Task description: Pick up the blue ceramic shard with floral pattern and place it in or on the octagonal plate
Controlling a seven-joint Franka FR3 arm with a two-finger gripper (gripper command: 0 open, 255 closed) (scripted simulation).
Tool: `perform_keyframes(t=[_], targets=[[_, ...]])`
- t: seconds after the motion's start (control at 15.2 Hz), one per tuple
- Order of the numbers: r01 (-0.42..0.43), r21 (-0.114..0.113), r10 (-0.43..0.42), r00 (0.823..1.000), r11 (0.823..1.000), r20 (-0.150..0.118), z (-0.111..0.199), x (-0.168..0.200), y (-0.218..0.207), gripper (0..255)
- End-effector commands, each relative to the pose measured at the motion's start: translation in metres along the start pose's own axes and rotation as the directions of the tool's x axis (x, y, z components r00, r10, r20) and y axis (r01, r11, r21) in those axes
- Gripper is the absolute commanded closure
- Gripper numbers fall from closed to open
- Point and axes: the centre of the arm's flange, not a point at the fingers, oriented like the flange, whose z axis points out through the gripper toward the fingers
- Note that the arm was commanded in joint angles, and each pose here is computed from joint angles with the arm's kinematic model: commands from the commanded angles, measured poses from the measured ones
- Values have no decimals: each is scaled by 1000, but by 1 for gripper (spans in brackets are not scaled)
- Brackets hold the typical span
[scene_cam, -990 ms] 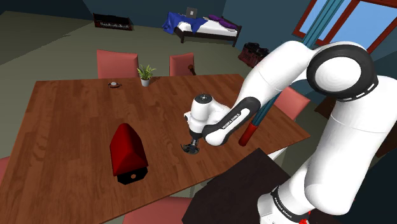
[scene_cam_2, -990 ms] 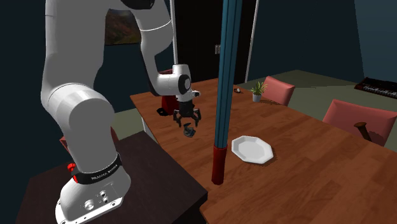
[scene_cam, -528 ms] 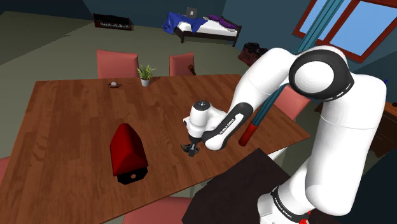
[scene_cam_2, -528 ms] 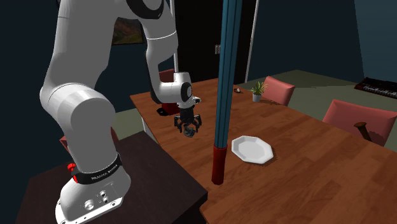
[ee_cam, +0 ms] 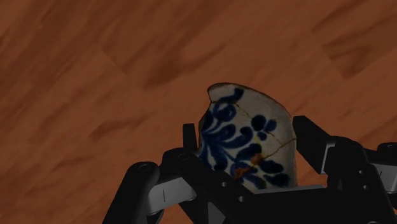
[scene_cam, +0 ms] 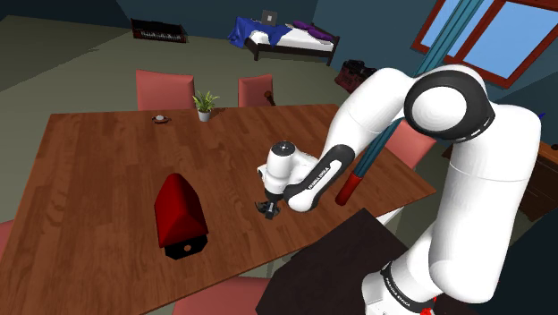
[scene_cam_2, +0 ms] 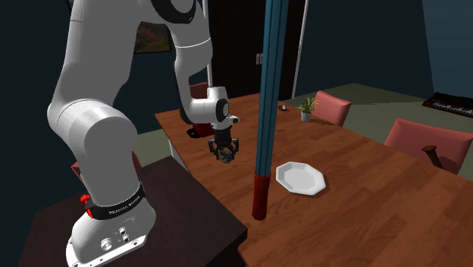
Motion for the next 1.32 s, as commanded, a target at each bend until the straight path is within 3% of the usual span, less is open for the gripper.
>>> perform_keyframes(t=[0.0, 0.53, 1.25], targets=[[0, 0, 0, 1000, 1000, 0, 0, 0, 0, 255], [0, 0, 0, 1000, 1000, 0, 0, 0, 0, 255], [0, 0, 0, 1000, 1000, 0, -58, -5, 6, 255]])
